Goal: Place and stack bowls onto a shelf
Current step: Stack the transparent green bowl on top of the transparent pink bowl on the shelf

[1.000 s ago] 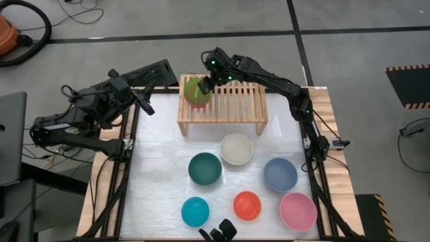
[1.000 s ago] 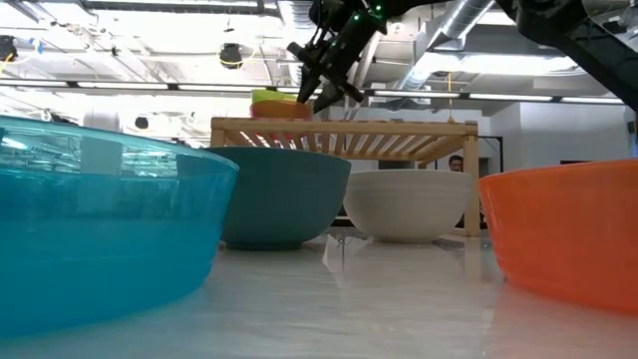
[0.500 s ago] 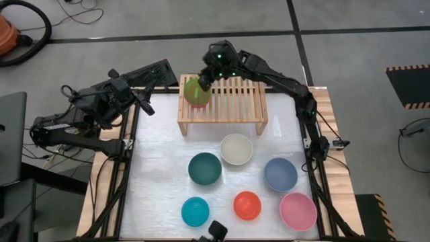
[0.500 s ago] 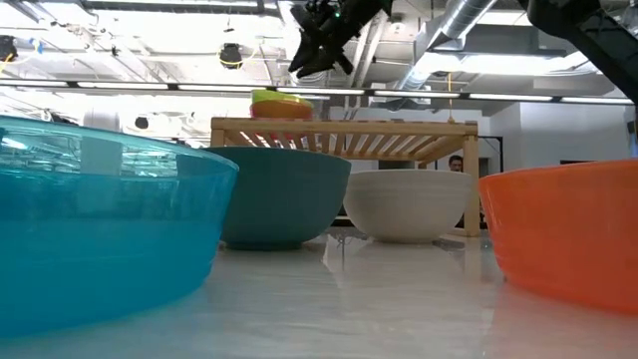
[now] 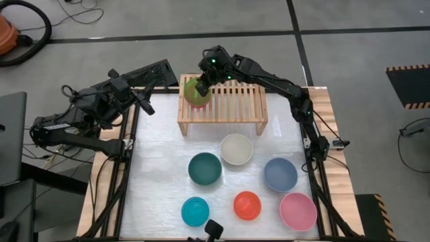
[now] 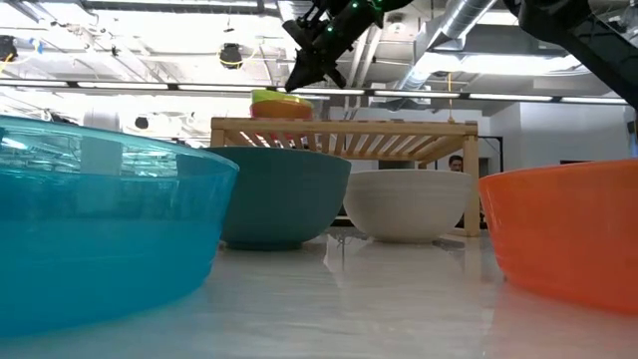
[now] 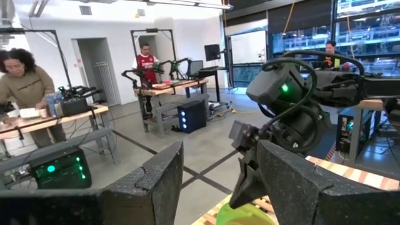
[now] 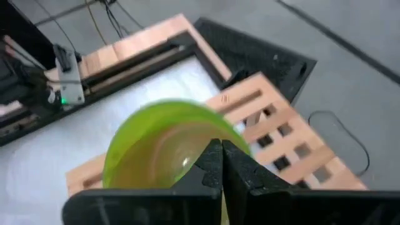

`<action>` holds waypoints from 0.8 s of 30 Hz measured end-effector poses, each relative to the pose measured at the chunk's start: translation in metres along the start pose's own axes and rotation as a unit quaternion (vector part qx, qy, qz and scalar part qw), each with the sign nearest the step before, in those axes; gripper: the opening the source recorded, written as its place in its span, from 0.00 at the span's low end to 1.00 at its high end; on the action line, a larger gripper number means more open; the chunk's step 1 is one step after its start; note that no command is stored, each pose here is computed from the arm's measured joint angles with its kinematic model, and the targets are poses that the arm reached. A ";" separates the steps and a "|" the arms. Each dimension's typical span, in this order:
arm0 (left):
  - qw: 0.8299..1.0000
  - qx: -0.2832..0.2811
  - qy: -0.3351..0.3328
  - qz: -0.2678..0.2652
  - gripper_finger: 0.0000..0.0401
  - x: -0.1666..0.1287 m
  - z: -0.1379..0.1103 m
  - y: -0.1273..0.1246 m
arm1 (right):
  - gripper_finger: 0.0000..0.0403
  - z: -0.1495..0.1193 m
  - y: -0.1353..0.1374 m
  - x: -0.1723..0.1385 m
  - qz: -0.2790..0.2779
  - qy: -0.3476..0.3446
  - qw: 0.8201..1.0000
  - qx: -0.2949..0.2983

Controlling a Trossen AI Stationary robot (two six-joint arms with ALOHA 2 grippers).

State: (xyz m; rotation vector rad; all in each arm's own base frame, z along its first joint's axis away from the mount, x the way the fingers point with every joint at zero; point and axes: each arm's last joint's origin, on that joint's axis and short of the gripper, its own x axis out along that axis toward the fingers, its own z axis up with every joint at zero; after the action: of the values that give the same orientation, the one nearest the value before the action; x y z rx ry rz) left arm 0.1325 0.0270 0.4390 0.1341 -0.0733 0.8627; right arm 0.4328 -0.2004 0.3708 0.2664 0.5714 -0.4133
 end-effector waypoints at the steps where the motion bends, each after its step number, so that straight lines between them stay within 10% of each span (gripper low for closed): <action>1: 1.000 0.000 0.000 0.001 0.48 0.000 0.000 0.000 | 0.04 0.002 -0.001 0.000 0.000 -0.009 1.000 0.001; 24: 1.000 0.004 0.006 0.015 0.48 0.000 -0.001 0.001 | 0.05 -0.002 -0.010 0.032 0.027 -0.029 0.999 0.024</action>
State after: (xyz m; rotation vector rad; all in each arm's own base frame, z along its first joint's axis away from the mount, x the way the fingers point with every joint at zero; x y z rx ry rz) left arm 0.1319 0.0276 0.4382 0.1353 -0.0620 0.8943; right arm 0.4515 -0.2181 0.3496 0.3152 0.4974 -0.3816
